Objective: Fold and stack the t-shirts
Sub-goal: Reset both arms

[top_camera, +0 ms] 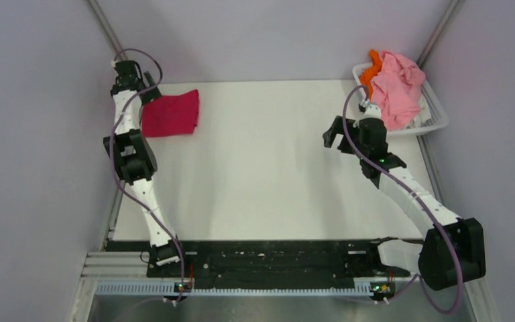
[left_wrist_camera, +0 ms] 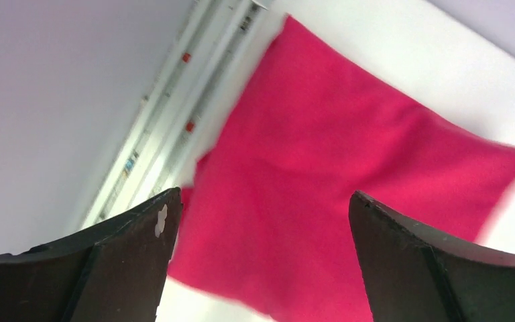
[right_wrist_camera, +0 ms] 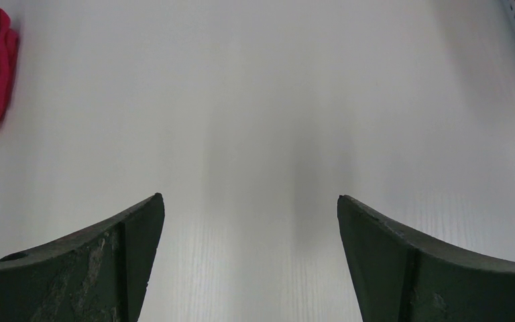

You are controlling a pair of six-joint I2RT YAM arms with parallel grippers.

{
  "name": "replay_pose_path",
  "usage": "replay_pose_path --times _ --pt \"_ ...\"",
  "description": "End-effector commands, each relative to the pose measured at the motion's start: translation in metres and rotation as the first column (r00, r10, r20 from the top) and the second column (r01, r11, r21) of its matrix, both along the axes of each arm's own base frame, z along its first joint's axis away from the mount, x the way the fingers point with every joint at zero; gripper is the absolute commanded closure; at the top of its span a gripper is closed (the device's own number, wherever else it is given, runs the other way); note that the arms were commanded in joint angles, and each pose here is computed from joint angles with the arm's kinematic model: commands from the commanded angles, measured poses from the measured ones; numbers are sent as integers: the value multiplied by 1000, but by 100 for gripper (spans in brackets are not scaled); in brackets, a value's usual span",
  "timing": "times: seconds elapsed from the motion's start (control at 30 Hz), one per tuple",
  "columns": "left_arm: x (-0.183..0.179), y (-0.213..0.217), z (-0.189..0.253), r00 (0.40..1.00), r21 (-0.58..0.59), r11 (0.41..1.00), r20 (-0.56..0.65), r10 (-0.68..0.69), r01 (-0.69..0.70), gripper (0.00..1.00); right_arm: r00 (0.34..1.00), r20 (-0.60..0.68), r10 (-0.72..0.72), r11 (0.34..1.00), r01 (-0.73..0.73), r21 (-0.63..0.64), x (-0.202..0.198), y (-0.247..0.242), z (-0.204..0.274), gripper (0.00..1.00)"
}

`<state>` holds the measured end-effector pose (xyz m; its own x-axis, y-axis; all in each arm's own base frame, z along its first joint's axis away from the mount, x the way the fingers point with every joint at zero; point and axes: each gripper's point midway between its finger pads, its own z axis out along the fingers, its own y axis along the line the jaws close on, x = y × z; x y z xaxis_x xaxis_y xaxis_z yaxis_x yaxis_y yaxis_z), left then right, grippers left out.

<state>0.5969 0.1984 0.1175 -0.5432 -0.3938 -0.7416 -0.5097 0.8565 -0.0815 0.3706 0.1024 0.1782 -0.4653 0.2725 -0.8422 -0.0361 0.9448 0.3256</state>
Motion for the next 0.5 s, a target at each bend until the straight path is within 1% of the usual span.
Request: replay_pose_path --times 0.0,0.1,0.17,0.2,0.23,0.33,0.4,0.47 --pt "-15 -53 117 971 -66 991 220 -97 114 1 999 50 -21 998 18 64 -18 -3 16 1" --pt "-42 -109 130 956 -186 961 253 -152 202 1 996 44 -73 992 68 107 -38 -12 13 1" --pt "-72 -151 135 944 -285 922 272 -184 262 1 993 15 -117 985 114 128 -52 -19 6 1" --pt "-88 -178 135 929 -311 897 295 -223 314 1 992 11 -128 983 126 133 -59 -21 4 1" --pt "-114 -204 127 917 -324 876 300 -262 356 1 991 15 -130 983 127 136 -67 -24 4 1" --pt "-181 -274 98 883 -284 847 289 -370 449 1 991 11 -133 982 130 139 -88 -28 -5 1" --pt "-227 -304 67 867 -289 823 267 -421 488 1 989 6 -145 980 142 142 -100 -33 -13 1" --pt "-265 -324 43 849 -345 779 285 -445 524 1 989 6 -146 979 144 143 -111 -36 -20 1"
